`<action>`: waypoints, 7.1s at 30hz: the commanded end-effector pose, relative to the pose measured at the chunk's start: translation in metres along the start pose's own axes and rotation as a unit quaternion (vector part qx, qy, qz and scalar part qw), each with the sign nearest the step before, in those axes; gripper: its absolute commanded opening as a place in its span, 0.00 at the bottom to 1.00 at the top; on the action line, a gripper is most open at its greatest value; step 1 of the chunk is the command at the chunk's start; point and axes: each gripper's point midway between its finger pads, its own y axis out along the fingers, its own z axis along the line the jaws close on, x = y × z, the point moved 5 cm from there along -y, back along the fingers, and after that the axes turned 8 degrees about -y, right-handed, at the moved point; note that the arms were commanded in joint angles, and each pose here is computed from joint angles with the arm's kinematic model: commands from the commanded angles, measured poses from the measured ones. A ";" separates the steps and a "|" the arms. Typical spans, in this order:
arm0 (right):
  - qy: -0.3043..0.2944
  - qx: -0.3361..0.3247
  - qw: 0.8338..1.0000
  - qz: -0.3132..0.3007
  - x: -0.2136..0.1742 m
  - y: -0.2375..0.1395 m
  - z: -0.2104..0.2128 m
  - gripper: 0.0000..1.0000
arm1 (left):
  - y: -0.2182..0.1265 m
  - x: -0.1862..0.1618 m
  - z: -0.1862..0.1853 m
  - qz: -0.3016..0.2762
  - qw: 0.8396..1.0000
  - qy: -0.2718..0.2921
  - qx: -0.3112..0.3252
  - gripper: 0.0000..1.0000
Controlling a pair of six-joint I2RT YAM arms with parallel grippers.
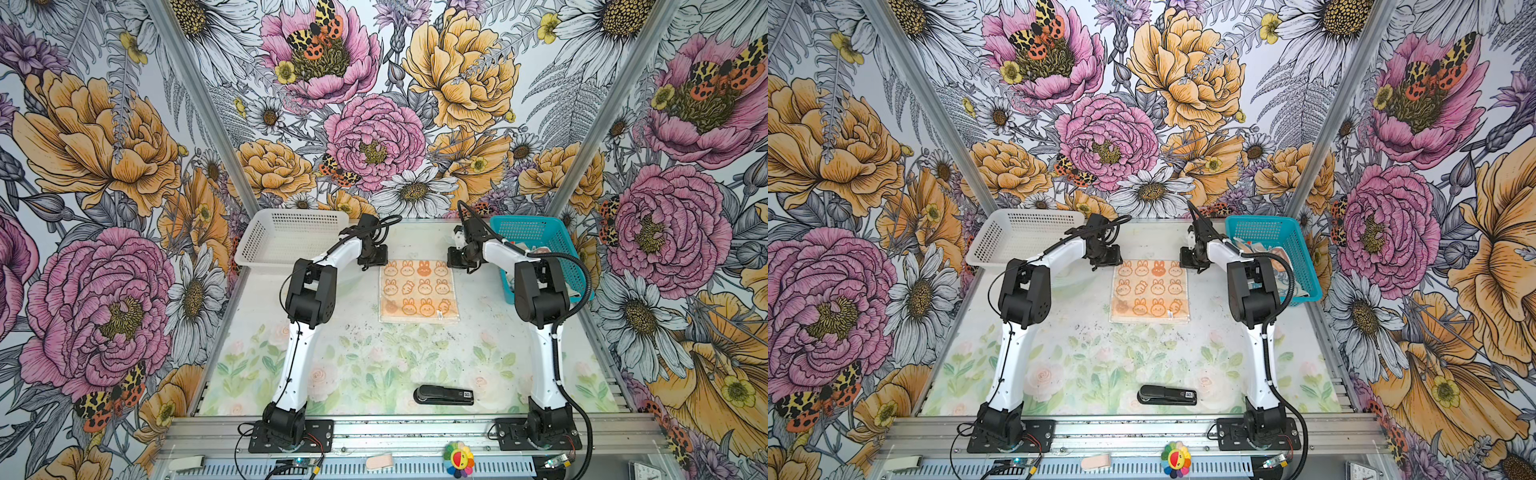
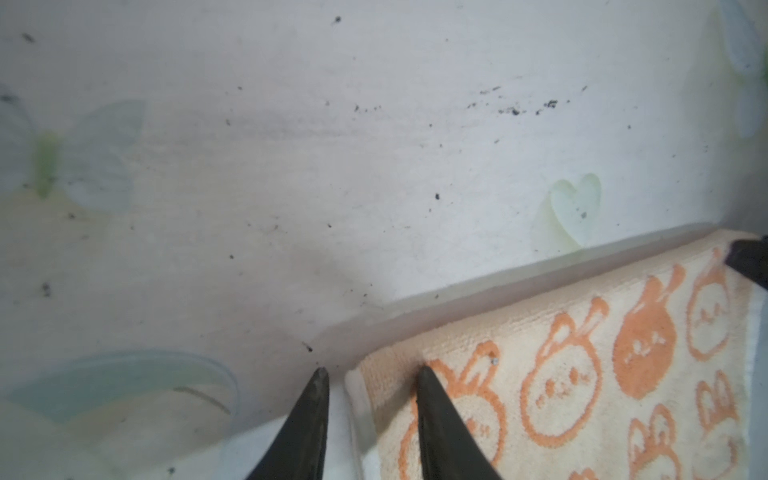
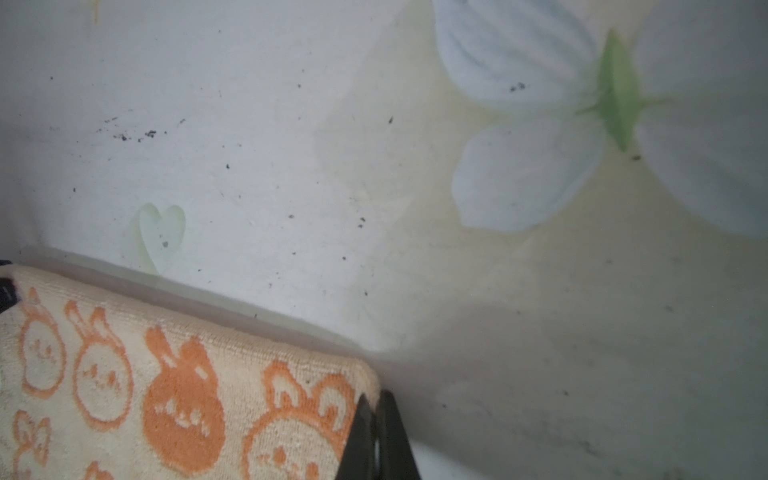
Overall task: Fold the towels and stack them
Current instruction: 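Lower both grippers and pinch the towel's far edge, then fold the far edge over toward the near edge with both grippers, then open both grippers and lift them off the folded towel, then move both grippers to the far edge of the folded towel strip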
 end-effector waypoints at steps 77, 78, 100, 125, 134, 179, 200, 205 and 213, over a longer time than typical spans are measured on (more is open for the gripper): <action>0.031 0.027 0.999 0.013 -0.096 -0.092 0.038 0.00 | -0.085 -0.098 -0.003 -0.050 0.997 -0.038 -0.039 0.00; 0.030 0.027 0.999 0.011 -0.096 -0.094 0.039 0.00 | -0.086 -0.100 -0.005 -0.050 0.997 -0.037 -0.039 0.00; 0.030 0.015 0.999 0.036 -0.135 -0.087 0.041 0.00 | -0.092 -0.127 -0.002 -0.041 0.998 -0.044 -0.027 0.00; 0.040 0.014 0.998 0.046 -0.148 -0.082 0.036 0.00 | -0.081 -0.151 -0.002 -0.017 0.998 -0.052 -0.026 0.00; 0.035 0.025 0.998 0.042 -0.147 -0.084 0.044 0.22 | -0.083 -0.148 -0.013 -0.019 0.998 -0.048 -0.040 0.23; 0.071 0.143 0.987 -0.037 -0.095 -0.110 0.092 0.99 | -0.096 -0.116 -0.046 -0.008 0.990 -0.080 -0.114 0.99; 0.081 0.130 0.988 0.013 -0.082 -0.040 0.065 0.99 | -0.034 -0.113 -0.032 0.026 0.989 -0.109 -0.099 0.99; 0.071 0.144 0.987 -0.020 -0.066 -0.068 0.073 0.99 | -0.064 -0.097 -0.047 0.005 0.989 -0.086 -0.118 0.99; 0.063 0.128 0.989 -0.028 -0.088 -0.101 0.075 0.99 | -0.089 -0.116 -0.034 0.039 0.995 -0.059 -0.064 0.99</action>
